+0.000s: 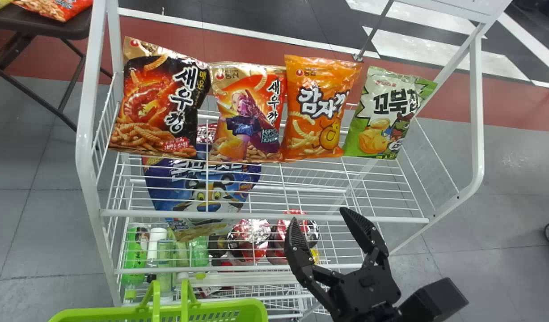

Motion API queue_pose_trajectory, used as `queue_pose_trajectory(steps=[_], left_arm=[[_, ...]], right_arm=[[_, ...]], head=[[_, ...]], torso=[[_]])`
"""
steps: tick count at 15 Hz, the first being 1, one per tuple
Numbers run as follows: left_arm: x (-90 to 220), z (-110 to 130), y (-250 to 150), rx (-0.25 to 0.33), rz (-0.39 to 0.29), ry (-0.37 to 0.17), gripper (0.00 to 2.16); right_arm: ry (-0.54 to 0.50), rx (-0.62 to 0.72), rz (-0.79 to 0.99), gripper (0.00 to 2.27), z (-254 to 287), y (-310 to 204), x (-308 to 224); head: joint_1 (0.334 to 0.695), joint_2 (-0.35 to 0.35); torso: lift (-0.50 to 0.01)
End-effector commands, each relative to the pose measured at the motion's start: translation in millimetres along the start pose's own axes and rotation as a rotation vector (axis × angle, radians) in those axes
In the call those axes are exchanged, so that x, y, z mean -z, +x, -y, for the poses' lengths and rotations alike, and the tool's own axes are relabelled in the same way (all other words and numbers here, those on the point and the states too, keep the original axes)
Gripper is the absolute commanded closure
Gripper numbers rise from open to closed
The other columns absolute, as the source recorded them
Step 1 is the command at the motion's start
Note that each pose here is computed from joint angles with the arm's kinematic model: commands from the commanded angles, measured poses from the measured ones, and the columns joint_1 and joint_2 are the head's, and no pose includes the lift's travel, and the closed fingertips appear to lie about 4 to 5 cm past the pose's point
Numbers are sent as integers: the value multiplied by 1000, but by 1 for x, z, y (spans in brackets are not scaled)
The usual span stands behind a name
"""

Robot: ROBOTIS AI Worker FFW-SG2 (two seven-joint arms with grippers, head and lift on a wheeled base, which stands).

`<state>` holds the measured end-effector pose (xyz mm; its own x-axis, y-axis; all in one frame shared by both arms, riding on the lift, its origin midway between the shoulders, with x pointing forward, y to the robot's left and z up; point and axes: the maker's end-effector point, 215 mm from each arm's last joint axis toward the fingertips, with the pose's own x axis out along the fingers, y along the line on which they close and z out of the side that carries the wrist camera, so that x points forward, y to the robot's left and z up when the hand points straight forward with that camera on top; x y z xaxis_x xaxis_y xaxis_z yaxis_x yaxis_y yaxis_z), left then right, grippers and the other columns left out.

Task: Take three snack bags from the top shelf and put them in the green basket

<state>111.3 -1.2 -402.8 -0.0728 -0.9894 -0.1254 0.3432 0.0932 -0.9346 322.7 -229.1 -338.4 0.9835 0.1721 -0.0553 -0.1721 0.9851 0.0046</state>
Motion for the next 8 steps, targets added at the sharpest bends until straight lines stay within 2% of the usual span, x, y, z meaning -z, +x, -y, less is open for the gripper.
queue_pose_trajectory(steps=[1,8], left_arm=[[0,0,-1,0,4,4,1932],[-1,2,-2,5,11,10,1932]], right_arm=[[0,1,4,113,0,0,-1],[-1,0,13,113,0,0,-4]], head=[[695,-350],[695,-350]], torso=[[-37],[-37]])
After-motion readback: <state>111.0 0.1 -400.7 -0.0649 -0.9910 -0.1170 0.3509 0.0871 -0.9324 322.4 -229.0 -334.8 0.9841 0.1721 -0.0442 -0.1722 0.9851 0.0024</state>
